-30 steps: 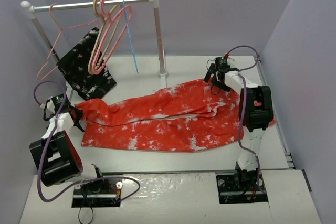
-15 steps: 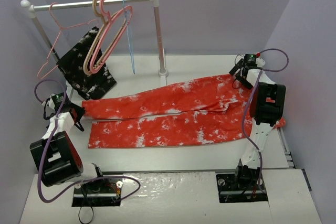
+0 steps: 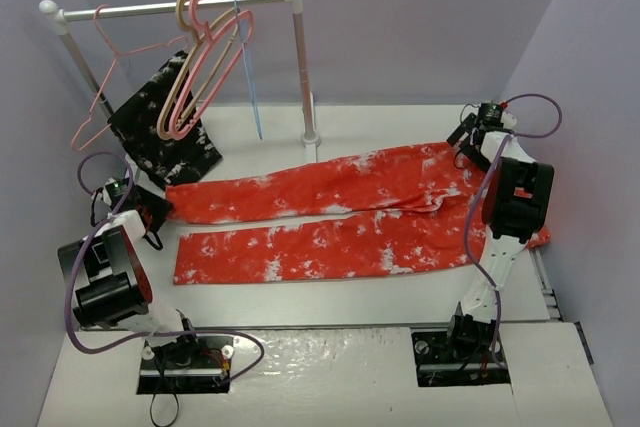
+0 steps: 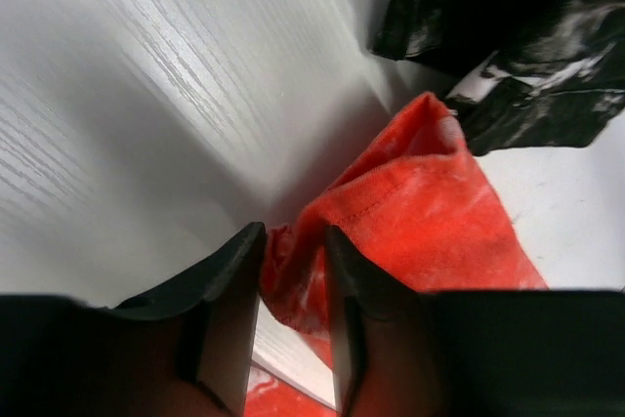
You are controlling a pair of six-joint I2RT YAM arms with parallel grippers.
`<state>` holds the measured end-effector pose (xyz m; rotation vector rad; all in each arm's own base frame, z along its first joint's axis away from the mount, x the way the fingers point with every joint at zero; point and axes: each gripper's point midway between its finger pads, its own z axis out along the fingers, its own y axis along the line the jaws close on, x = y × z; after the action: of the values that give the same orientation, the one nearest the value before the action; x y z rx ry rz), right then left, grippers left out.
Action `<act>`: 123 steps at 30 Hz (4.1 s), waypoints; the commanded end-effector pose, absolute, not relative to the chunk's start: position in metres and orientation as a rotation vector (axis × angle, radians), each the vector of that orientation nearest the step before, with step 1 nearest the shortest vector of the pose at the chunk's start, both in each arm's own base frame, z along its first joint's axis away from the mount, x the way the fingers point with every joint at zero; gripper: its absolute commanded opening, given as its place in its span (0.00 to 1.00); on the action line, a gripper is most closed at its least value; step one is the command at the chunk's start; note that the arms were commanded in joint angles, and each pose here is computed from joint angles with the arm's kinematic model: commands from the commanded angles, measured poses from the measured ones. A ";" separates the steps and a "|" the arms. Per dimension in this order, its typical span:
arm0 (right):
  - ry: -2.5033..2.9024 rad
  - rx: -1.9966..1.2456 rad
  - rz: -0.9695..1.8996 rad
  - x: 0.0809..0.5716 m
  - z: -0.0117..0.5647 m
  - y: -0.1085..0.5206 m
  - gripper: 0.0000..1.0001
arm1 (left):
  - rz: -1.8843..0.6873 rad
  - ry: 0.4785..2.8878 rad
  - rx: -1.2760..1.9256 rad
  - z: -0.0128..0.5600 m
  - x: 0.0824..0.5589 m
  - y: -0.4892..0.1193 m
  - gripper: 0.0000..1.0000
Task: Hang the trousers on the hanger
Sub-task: Fold the trousers
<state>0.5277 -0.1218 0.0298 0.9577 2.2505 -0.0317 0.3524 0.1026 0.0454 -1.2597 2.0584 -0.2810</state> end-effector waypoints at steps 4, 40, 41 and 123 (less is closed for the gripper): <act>2.155 0.778 -0.033 0.501 0.146 -0.077 0.97 | -0.283 1.918 -1.055 0.136 0.378 0.108 0.79; 2.317 0.711 0.303 0.317 0.117 0.027 0.97 | 0.505 2.648 -1.184 0.011 0.175 -0.013 0.65; 2.329 0.680 0.300 0.316 0.116 0.033 0.97 | 0.471 2.645 -1.232 0.010 0.172 -0.011 0.65; 2.206 0.827 0.012 0.440 0.143 -0.031 0.98 | -0.038 2.266 -1.003 0.130 0.373 0.010 0.68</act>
<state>0.4071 -0.0329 0.1680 0.8566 2.1465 0.0441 0.3383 -0.0037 0.1418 -0.9647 2.3105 -0.0723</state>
